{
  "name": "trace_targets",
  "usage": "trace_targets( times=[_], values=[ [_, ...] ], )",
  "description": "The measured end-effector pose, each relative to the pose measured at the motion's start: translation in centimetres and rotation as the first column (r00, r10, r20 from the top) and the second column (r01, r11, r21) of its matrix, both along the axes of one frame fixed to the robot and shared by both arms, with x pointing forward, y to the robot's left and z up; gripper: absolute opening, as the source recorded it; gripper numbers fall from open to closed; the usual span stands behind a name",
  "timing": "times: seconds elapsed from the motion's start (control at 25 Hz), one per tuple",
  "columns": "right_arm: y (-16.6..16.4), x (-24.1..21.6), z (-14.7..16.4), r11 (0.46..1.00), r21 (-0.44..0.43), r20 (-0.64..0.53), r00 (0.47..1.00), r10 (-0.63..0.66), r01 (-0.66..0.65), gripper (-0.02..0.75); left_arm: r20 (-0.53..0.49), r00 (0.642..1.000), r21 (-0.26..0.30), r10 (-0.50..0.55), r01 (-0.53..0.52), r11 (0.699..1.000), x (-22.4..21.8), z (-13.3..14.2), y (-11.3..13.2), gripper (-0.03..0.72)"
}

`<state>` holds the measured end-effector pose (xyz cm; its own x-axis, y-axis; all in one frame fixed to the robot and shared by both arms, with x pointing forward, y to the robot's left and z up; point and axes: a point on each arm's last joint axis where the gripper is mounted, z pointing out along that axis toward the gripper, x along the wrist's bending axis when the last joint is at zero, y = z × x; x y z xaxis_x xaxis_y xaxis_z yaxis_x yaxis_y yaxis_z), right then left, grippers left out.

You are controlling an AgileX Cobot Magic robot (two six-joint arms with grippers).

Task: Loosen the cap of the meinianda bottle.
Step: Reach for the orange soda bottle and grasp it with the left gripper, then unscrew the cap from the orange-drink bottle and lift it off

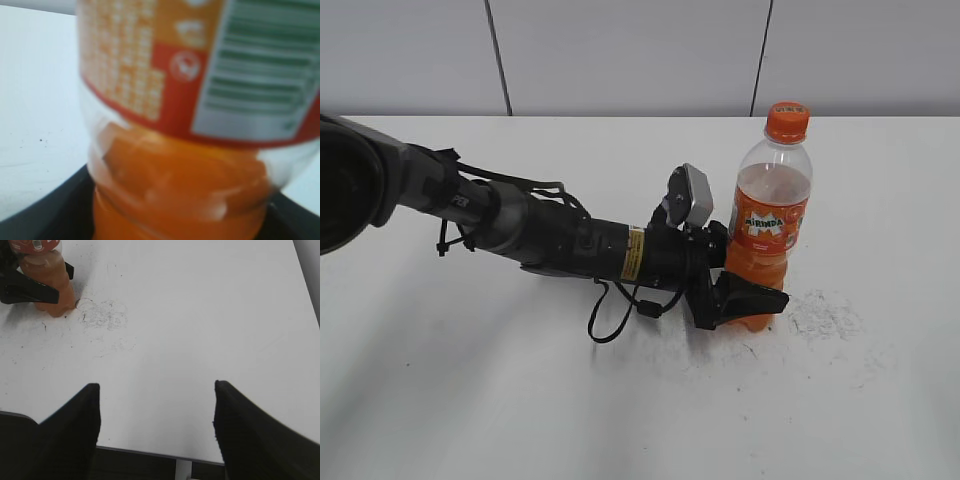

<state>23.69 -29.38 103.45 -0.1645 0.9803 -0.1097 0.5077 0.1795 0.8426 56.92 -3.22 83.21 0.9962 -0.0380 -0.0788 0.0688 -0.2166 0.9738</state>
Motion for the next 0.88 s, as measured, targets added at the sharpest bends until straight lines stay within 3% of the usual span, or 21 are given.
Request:
trace_targets(
  times=[0.56,0.88],
  values=[
    [0.0,0.0,0.0,1.0,0.0,0.0,1.0,0.0,0.0,0.523,0.0,1.0,-0.003,-0.003,0.003,1.0,-0.03,0.03,-0.01,0.526],
    [0.0,0.0,0.0,1.0,0.001,0.0,1.0,0.0,0.0,0.523,0.049,0.998,0.02,-0.049,0.048,0.999,-0.19,-0.05,-0.04,0.524]
  ],
)
